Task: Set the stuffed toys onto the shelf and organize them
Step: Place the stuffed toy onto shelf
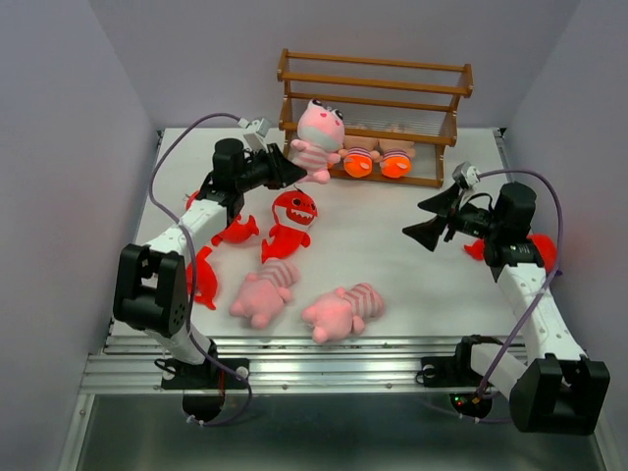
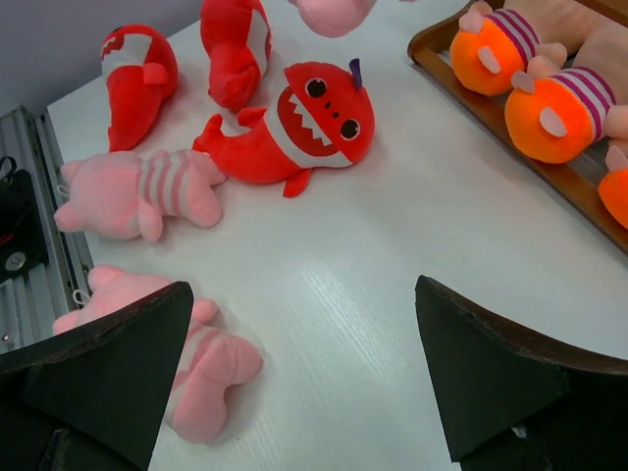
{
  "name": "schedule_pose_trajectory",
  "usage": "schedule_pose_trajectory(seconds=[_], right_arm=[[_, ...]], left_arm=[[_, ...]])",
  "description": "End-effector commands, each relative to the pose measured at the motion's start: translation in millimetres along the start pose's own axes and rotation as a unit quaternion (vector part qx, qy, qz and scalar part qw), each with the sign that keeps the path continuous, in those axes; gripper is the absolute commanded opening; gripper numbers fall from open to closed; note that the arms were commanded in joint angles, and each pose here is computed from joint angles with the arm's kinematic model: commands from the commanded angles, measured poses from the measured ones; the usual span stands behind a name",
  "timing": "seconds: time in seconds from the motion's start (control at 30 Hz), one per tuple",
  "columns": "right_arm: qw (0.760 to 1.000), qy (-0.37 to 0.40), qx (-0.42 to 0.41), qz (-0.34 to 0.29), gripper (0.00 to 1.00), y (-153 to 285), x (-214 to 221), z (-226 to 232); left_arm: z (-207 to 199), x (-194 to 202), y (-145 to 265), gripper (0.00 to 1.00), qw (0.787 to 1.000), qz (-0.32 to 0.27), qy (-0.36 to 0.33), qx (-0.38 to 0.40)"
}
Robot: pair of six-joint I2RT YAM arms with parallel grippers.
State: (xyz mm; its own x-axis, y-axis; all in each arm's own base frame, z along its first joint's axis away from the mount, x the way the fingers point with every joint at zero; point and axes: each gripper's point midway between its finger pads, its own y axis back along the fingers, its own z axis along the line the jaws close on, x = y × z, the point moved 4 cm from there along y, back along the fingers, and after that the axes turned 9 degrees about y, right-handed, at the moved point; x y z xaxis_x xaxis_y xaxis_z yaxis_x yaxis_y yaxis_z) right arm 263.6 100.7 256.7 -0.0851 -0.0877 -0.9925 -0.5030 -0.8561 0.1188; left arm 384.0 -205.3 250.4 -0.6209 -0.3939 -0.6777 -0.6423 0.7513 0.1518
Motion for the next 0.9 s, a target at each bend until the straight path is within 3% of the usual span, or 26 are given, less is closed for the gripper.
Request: schedule_pose_trajectory(seconds=[0.0,0.37,0.87], right_arm=[[0.999,0.045,0.012,-0.003,1.0,5.5,-14.8,-0.8],[0.999,0.046,0.017,-0.001,1.0,6.0,-13.7,-1.3],[0.999,0.043,0.018,0.004,1.0,4.9,-8.9,-3.8]], left_arm=[[-14.5,-9.5,-5.8,0.0,0.998,0.042,-0.03,0.027],[20.7,-30.4,-35.5,0.0,0.998,0.058,-0.004,-0.014],[32.0,-83.1,-74.1,0.0,0.997,0.06,0.052,0.016]])
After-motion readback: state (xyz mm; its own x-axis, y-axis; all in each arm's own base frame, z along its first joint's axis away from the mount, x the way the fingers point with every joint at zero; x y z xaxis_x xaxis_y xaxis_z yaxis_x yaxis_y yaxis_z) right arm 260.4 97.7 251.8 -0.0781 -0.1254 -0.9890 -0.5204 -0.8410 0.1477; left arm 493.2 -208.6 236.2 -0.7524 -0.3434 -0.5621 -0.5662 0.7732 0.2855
